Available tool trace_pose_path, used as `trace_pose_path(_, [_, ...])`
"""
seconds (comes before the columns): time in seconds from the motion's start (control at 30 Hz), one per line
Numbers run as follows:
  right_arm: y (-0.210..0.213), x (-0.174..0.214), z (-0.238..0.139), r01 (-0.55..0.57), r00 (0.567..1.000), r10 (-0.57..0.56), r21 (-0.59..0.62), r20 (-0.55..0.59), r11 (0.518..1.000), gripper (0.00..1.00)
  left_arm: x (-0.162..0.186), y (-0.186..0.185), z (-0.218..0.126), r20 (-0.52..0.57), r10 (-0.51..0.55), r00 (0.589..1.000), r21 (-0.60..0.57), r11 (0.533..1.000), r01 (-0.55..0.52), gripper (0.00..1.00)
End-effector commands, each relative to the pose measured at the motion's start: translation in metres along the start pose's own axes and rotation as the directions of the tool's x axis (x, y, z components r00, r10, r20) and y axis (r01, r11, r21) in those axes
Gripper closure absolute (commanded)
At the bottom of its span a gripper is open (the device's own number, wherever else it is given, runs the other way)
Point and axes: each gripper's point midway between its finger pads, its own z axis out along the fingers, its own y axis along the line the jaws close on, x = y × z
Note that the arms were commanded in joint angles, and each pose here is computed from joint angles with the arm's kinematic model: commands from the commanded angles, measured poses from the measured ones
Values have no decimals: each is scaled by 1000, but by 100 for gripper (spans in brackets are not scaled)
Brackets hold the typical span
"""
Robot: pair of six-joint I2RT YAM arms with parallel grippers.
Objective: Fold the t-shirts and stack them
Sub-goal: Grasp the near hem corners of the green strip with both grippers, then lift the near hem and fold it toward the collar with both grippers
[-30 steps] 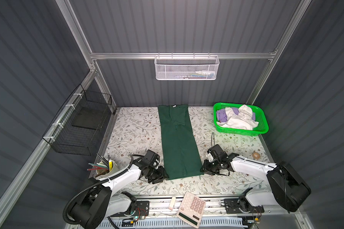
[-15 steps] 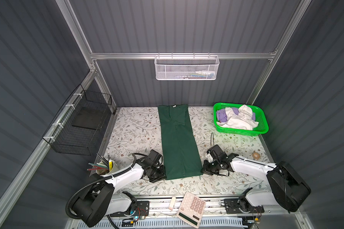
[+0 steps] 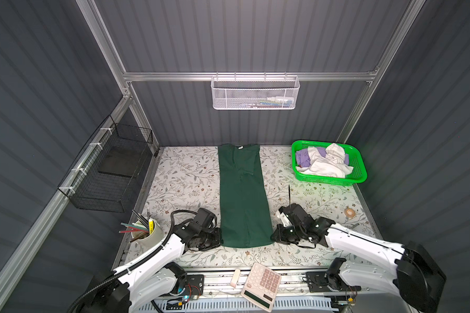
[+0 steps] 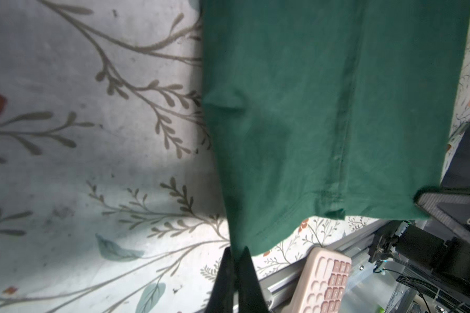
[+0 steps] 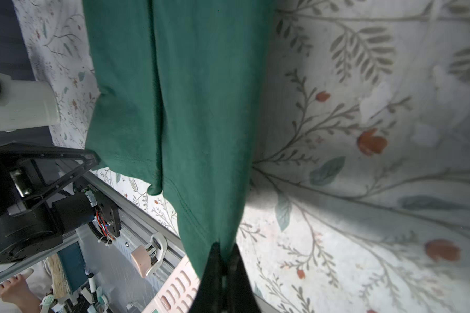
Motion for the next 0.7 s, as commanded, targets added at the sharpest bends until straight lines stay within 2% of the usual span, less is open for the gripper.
trace_pose_path(0.0, [-28, 22, -3, -106, 994, 105, 77, 17, 991, 100, 18, -2, -18, -65, 47, 997, -7, 999, -47, 100])
trace_pose_path(0.1, [-28, 20, -10, -121, 991, 117, 62, 64, 991, 100, 11, -27, -38, -6, 90, 996, 92, 992, -89, 100])
trace_pose_path(0.13, [-28, 15, -15, -119, 990, 112, 72, 90, 990, 100, 2, -31, -48, 49, 96, 994, 81, 992, -100, 100])
trace_pose_path(0.23, [-8, -10, -36, -65, 985, 49, 98, 163, 993, 100, -15, -44, -68, 123, 119, 985, 67, 989, -128, 100])
trace_pose_path(0.37, [22, -43, -52, -11, 981, -9, 100, 192, 995, 100, -39, -50, -81, 221, 144, 965, 16, 988, -151, 100])
trace_pose_path(0.5, [45, -81, -63, 18, 968, -33, 60, 250, 998, 100, -66, -58, -94, 346, 135, 928, -3, 990, -143, 100])
trace_pose_path(0.67, [61, -120, -73, 64, 950, -80, 63, 301, 996, 100, -100, -71, -102, 422, 181, 888, -72, 984, -166, 100])
